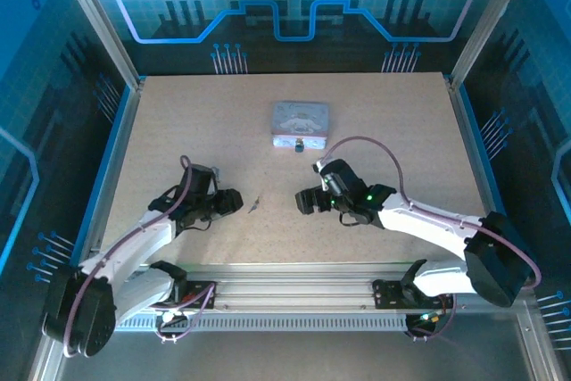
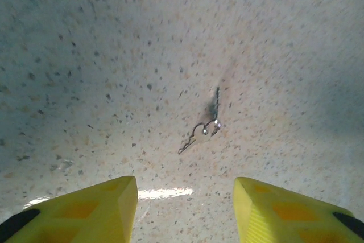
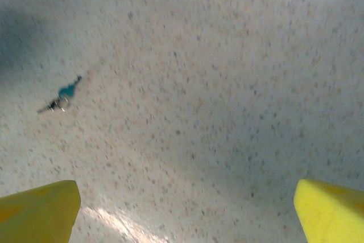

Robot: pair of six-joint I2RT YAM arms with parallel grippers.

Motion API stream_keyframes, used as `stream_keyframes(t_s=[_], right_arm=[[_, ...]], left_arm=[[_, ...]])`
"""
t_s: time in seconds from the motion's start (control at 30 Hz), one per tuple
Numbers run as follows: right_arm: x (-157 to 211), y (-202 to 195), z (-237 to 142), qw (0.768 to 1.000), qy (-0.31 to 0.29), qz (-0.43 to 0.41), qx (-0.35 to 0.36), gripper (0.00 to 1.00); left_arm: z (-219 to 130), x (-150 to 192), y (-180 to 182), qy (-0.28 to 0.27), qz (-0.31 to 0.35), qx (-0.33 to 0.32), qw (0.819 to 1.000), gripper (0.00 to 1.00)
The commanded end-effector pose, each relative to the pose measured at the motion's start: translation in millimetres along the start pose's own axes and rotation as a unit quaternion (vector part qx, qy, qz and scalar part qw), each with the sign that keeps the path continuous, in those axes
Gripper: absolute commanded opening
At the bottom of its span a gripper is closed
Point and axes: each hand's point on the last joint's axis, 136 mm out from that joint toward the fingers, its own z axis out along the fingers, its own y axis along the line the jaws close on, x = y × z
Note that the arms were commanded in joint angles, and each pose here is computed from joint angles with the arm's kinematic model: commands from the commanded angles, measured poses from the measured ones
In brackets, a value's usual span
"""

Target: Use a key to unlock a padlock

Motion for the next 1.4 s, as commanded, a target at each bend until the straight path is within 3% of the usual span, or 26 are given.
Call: stream_keyframes(t_s=[0.0, 0.17, 0.63, 1.37], right_arm=[[21, -12, -6, 1.0, 0.01, 0.022, 0.019, 0.98], [33, -24, -9, 0.999, 0.007, 0.038, 0.038, 0.98], [1, -3, 14, 0.999, 0.01, 0.024, 0.027, 0.98], [8, -10, 19, 0.999, 0.025, 0.012, 0.043, 0.99]], left_arm=[[14, 2, -13, 0.019, -0.008, 0.021, 1.0, 0.47], [31, 2, -19, 0.037, -0.013, 0.031, 0.999, 0.43], [57, -9, -29, 0.032, -0.022, 0.038, 0.999, 0.38], [76, -1, -30, 0.052, 0.016, -0.022, 0.998, 0.33]])
